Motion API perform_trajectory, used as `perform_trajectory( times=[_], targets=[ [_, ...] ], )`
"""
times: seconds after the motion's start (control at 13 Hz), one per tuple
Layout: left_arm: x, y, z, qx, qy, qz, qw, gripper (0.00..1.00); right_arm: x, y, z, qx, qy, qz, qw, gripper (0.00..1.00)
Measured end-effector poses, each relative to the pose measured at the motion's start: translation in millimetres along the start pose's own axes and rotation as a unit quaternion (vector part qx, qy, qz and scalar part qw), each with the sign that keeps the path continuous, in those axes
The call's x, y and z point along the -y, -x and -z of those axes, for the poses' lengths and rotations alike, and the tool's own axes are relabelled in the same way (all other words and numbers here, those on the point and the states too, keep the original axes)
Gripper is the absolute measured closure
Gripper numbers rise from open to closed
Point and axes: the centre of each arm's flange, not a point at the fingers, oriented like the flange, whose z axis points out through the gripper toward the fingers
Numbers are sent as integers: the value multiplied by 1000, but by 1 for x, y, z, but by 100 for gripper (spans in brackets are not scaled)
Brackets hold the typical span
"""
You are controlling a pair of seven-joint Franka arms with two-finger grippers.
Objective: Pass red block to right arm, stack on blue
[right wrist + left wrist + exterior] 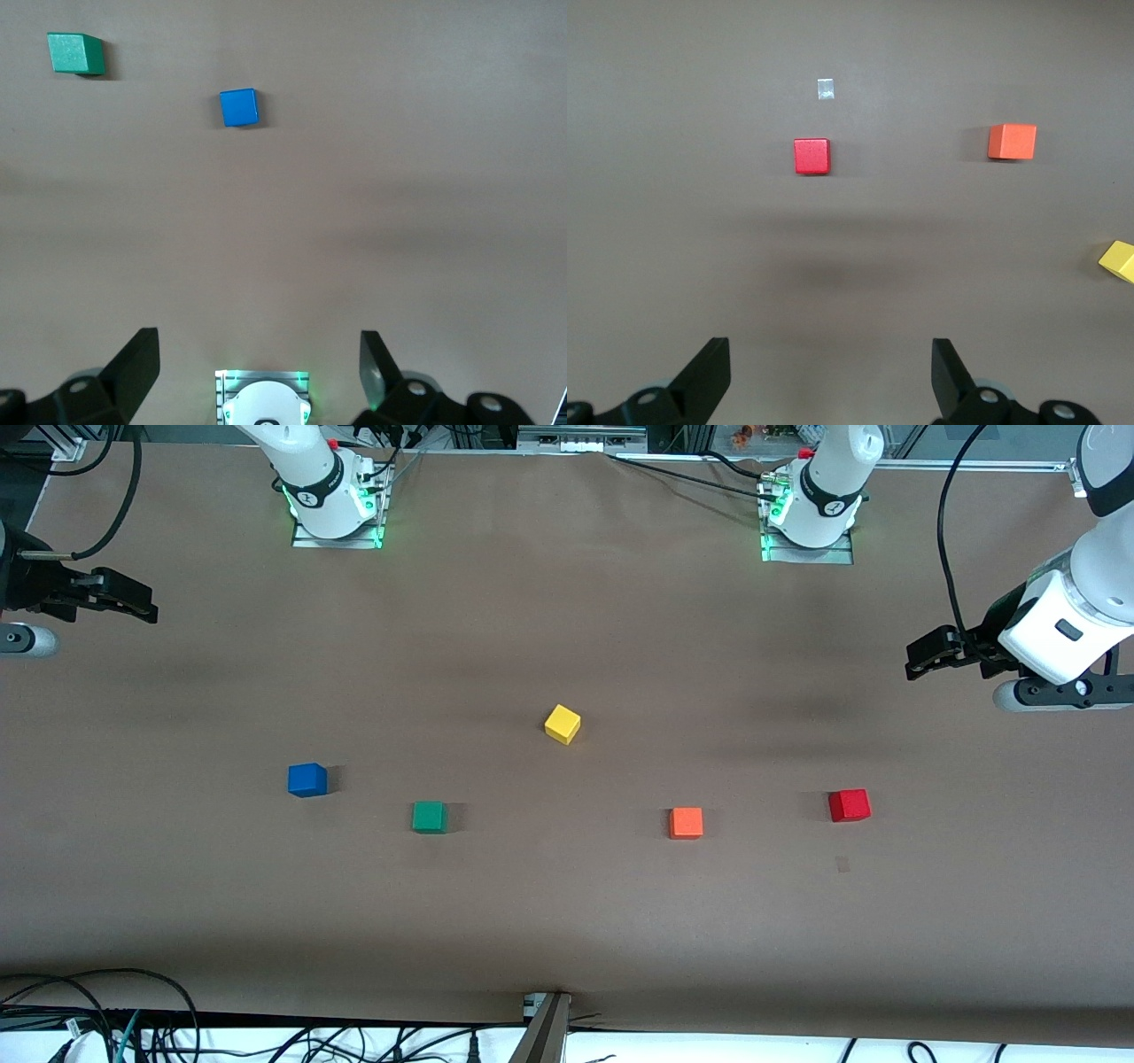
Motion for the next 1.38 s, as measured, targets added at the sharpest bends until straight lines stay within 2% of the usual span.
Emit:
perform_trajectory(
  times=[0.92,1.38],
  targets=[
    [-4,1,7,-7,1,-5,1000,0,0,0,0,0,0,0,1000,0],
    [-7,9,13,2,-2,-8,1000,0,0,0,0,0,0,0,1000,0]
  ],
)
